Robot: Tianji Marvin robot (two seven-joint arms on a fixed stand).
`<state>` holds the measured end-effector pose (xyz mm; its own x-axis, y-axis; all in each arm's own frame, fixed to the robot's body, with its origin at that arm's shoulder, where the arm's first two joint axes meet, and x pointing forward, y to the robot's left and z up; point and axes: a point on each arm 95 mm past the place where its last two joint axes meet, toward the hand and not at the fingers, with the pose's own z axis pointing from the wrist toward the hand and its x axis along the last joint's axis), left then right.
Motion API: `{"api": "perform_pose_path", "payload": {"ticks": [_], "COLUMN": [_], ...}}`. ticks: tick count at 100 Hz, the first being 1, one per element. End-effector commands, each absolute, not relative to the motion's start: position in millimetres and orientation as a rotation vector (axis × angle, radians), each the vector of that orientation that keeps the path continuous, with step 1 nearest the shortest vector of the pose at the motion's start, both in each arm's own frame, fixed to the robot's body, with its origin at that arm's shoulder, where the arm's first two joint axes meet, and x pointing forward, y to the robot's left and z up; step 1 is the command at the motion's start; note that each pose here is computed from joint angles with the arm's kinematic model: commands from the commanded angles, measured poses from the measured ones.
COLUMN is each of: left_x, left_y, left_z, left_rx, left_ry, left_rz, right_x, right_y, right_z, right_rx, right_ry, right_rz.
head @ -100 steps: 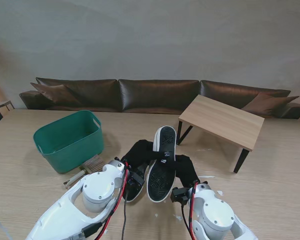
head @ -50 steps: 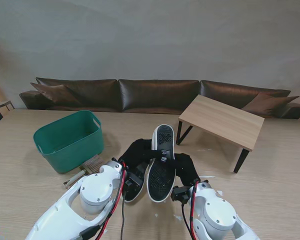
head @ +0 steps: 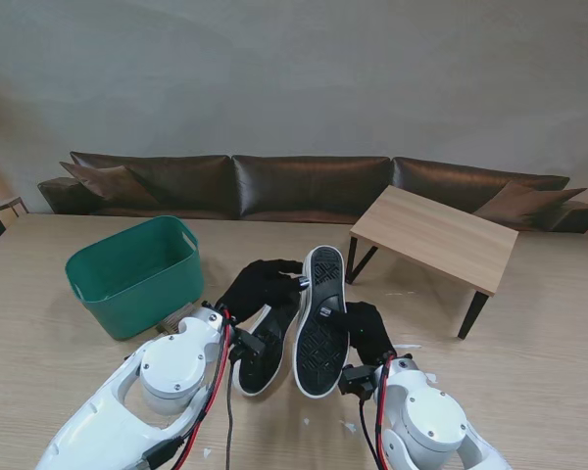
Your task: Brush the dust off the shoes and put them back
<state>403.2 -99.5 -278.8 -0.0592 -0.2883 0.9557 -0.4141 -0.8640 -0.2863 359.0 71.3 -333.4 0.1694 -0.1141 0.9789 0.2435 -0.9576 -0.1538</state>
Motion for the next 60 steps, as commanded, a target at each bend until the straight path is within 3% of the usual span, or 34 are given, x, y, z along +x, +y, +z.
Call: {"api": "perform_pose_path", "payload": {"ticks": [1, 60], "left_x": [403, 390], "left_y": [-98, -63], "left_z": [-270, -286], "left_rx": [2.053, 2.093], "left_ry": [-0.787, -0.808], "left_rz": [2.113, 2.260], "right_x": [354, 352], "right_y": [73, 70], "right_z": [-337, -362], "right_rx": [-2.185, -2.416], "right_ry": [-0.131, -0.328], "right_rz": [-1.844, -1.937]}}
